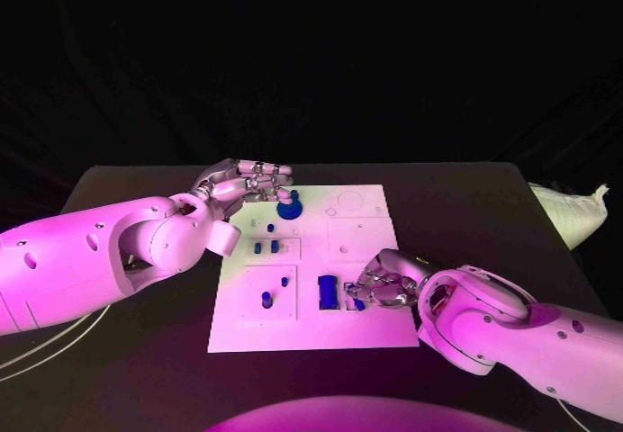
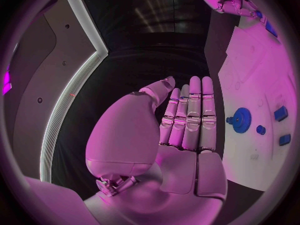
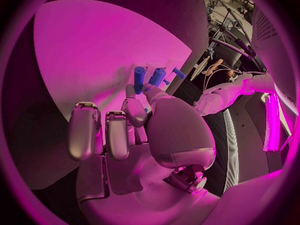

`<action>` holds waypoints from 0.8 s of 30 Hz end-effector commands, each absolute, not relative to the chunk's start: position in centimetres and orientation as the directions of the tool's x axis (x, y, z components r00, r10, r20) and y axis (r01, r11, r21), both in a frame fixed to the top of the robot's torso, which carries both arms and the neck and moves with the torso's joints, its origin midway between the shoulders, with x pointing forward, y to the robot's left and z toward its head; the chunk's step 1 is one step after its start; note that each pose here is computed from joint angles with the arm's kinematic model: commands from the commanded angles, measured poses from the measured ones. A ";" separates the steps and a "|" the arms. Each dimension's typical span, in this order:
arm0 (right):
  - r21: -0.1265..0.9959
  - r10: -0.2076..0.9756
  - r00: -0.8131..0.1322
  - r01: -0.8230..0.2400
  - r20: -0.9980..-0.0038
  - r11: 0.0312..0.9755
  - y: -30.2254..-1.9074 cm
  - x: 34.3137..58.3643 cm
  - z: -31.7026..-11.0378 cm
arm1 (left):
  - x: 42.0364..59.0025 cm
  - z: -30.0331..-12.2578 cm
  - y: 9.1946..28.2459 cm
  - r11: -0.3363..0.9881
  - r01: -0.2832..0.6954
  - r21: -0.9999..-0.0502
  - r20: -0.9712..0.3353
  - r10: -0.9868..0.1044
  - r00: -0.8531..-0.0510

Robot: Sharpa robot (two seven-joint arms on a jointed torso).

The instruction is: Assemble the parts on the task board

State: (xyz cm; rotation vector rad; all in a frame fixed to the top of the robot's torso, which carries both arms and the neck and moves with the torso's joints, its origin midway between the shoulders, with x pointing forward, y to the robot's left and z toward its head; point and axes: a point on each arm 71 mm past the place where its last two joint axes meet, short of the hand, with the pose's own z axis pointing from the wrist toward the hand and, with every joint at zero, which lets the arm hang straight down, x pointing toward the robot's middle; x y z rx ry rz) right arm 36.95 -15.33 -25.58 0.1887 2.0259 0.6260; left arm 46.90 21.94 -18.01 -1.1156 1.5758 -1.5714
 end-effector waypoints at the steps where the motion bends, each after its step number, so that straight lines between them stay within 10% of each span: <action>1: 0.477 0.346 -0.518 -0.142 -0.783 0.867 -15.2 37.0 -25.6 | 46.8 -17.9 21.7 -0.076 -0.118 -0.990 0.122 -0.880 -0.458; 24: 0.443 0.305 -0.515 -0.168 -0.801 0.880 -15.2 37.2 -25.6 | 46.8 -17.9 21.7 -0.075 -0.120 -0.990 0.122 -0.880 -0.459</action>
